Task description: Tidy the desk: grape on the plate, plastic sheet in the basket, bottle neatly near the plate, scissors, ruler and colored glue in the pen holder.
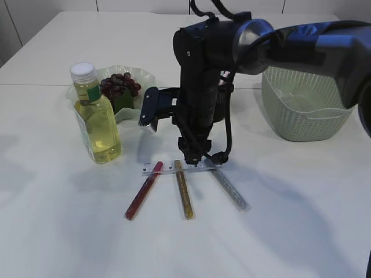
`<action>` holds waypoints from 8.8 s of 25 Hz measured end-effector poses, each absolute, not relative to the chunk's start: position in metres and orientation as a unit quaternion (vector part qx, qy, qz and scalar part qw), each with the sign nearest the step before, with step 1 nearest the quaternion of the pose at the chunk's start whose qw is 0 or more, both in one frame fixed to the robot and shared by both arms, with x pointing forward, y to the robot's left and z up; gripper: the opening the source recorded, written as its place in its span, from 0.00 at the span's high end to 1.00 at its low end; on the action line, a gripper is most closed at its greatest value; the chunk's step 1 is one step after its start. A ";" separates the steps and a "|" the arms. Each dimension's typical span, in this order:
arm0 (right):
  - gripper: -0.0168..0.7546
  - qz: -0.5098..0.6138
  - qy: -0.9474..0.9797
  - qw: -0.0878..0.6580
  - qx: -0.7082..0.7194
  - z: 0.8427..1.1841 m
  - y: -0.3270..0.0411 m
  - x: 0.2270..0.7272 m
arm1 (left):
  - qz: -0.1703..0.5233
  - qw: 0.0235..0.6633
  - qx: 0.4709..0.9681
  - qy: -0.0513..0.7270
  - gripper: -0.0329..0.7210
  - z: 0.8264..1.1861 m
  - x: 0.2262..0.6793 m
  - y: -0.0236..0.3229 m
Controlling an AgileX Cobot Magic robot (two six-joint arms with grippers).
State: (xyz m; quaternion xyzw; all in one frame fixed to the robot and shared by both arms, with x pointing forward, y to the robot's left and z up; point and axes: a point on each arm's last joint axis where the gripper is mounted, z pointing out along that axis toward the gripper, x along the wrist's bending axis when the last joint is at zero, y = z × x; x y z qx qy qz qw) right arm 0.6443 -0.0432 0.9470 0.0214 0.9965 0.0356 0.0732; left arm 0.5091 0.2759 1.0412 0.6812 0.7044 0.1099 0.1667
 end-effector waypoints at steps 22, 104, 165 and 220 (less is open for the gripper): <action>0.35 0.023 0.998 0.065 0.010 0.908 -0.040 0.651 | 0.115 0.168 0.682 0.702 0.48 1.041 0.510 0.276; 0.59 0.601 0.715 0.252 0.254 0.996 -0.154 0.774 | 0.075 0.145 0.682 0.712 0.48 1.039 0.502 0.274; 0.44 0.590 0.709 0.215 0.322 0.969 -0.163 0.781 | 0.074 0.144 0.683 0.713 0.48 1.039 0.502 0.274; 0.56 -0.021 0.853 0.013 0.522 0.934 -0.085 0.625 | 0.079 0.126 0.690 0.708 0.48 1.038 0.500 0.277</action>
